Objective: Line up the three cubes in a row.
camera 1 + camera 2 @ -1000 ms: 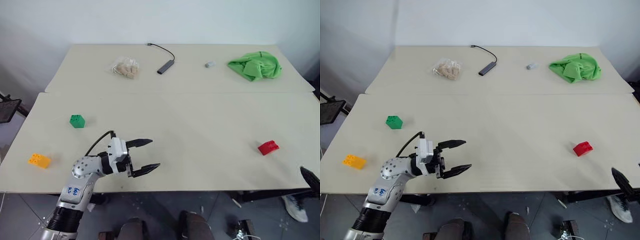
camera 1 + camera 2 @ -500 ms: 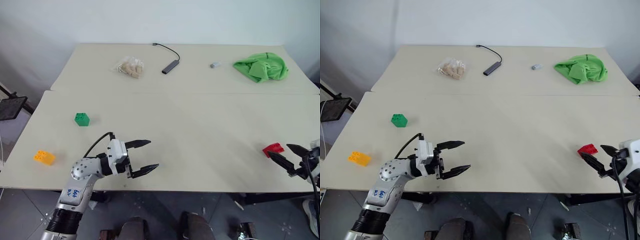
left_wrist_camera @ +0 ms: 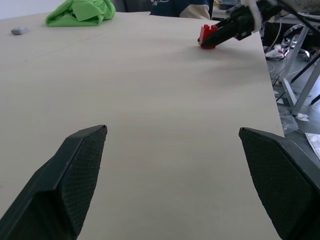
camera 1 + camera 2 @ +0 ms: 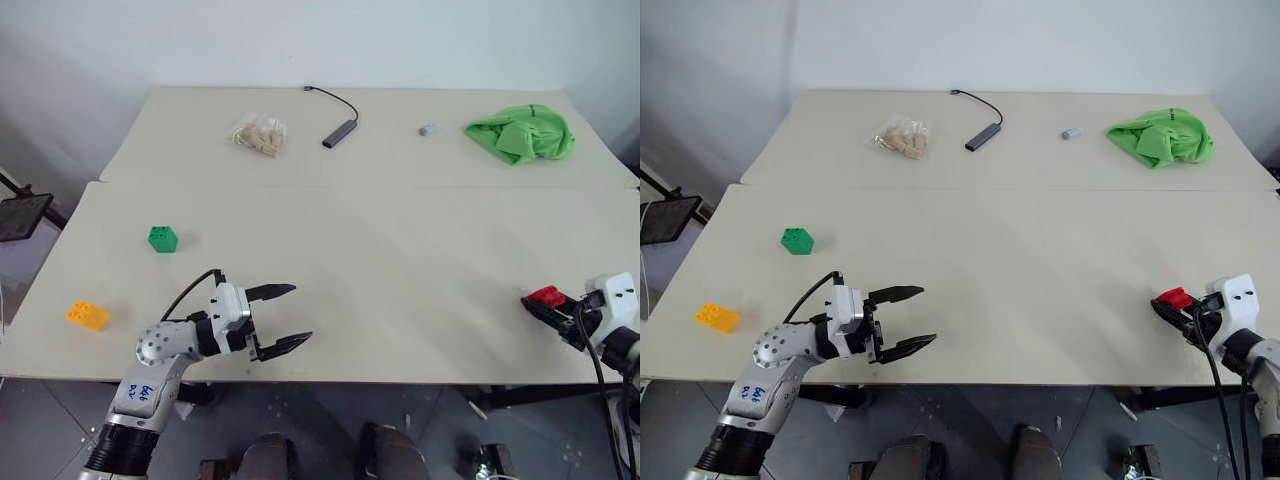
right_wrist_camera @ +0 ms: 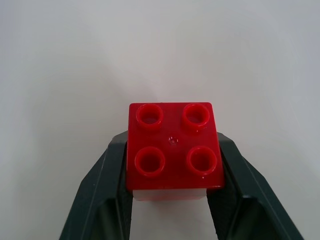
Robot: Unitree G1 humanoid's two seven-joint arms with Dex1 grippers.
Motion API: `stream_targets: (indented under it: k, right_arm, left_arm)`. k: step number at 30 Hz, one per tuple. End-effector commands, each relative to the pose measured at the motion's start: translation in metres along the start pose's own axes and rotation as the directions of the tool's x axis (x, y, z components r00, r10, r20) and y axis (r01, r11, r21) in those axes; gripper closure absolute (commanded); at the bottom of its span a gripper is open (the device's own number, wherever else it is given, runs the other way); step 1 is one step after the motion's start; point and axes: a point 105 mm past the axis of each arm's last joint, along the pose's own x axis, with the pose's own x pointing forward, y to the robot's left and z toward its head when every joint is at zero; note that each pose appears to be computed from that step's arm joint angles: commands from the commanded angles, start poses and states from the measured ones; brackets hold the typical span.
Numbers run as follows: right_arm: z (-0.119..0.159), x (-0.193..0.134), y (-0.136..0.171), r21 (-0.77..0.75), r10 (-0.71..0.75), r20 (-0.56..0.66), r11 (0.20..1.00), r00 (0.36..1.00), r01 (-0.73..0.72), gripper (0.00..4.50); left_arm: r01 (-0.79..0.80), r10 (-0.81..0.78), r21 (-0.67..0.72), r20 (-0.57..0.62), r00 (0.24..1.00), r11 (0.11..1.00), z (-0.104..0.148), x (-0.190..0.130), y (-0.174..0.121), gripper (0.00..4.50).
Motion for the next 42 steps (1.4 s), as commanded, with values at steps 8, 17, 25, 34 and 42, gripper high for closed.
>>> stream_targets:
  k: [8, 17, 25, 34, 42]
  right_arm:
    - [0.072, 0.101, 0.124, -0.293, 0.666, -0.130, 0.682, 0.734, -0.670, 2.98]
    - [0.067, 0.154, 0.151, -0.366, 0.714, -0.258, 0.552, 0.651, -0.749, 2.98]
    - [0.067, 0.158, 0.156, -0.319, 0.722, -0.229, 0.578, 0.653, -0.751, 2.25]
    - [0.100, 0.122, 0.145, -0.456, 0.779, -0.021, 0.551, 0.627, -0.699, 0.02]
    - [0.116, 0.099, 0.141, -0.491, 0.747, 0.328, 0.658, 0.578, -0.572, 0.02]
  left_arm:
    - [-0.104, 0.104, 0.022, -0.025, 0.994, 0.994, 0.003, -0.022, 0.002, 0.00]
    - [-0.179, 0.180, 0.028, -0.034, 0.983, 0.983, 0.004, -0.038, -0.002, 0.00]
    - [-0.334, 0.333, 0.050, 0.024, 0.942, 0.941, 0.014, -0.055, 0.011, 0.00]
    - [-0.678, 0.675, 0.049, 0.062, 0.735, 0.734, 0.015, -0.118, 0.012, 0.00]
    - [-0.936, 0.934, 0.067, 0.073, 0.350, 0.346, 0.007, -0.165, 0.004, 0.00]
